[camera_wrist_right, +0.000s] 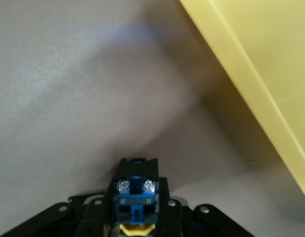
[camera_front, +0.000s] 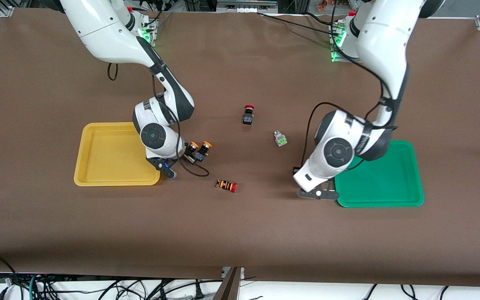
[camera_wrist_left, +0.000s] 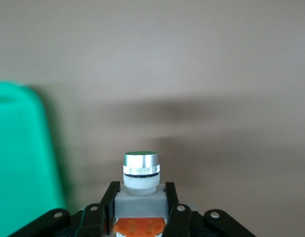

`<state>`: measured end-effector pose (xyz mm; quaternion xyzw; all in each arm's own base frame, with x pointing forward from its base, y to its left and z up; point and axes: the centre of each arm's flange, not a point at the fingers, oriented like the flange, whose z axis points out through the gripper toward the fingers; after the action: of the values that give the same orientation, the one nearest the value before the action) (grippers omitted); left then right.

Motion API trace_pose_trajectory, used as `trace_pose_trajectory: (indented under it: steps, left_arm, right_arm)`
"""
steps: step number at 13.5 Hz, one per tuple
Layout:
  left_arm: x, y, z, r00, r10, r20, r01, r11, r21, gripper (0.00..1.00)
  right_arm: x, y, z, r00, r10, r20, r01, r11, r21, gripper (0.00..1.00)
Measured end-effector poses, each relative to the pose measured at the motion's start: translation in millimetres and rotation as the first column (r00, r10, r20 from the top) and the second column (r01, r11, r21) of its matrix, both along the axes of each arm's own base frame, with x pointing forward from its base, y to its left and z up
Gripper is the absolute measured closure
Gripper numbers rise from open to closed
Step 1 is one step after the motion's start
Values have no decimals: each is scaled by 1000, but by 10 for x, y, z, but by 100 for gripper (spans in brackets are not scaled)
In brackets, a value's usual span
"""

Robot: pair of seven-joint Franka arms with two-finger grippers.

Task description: Place green and yellow buttons in trays

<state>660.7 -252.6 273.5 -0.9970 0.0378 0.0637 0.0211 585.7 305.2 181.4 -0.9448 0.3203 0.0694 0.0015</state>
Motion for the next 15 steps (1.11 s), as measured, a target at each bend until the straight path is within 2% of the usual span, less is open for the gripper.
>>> trace_pose_trajectory:
  steps: [3, 4, 6, 8, 11, 12, 15]
  left_arm:
    - [-84, 601, 176, 979, -97, -177, 108, 993, 55, 59]
    - [-77, 864, 112, 963, -149, -223, 163, 986, 46, 59]
    - [-75, 1387, -117, 934, -220, -283, 229, 973, -2, 59]
    - [-102, 1746, -422, 927, -236, -291, 238, 971, -30, 59]
    - [-243, 1767, -802, 932, -256, -255, 254, 966, -41, 58]
    - [-269, 1735, -836, 931, -261, -254, 259, 965, -43, 52]
    - [-255, 1598, -581, 934, -273, -231, 270, 962, -42, 23]
  right_arm:
    - [141, -63, 212, 999, 2, 35, -2, 1000, 16, 67]
    - [214, -145, 344, 999, 12, 41, -13, 1000, 24, 67]
    - [384, -448, 641, 998, 65, 20, -66, 996, 60, 67]
    - [544, -911, 863, 989, 145, -3, -144, 985, 96, 67]
    - [672, -1615, 961, 964, 267, -15, -264, 958, 112, 67]
    - [696, -1833, 943, 949, 315, -17, -311, 944, 109, 67]
    - [714, -2505, 851, 901, 433, -27, -429, 898, 96, 67]
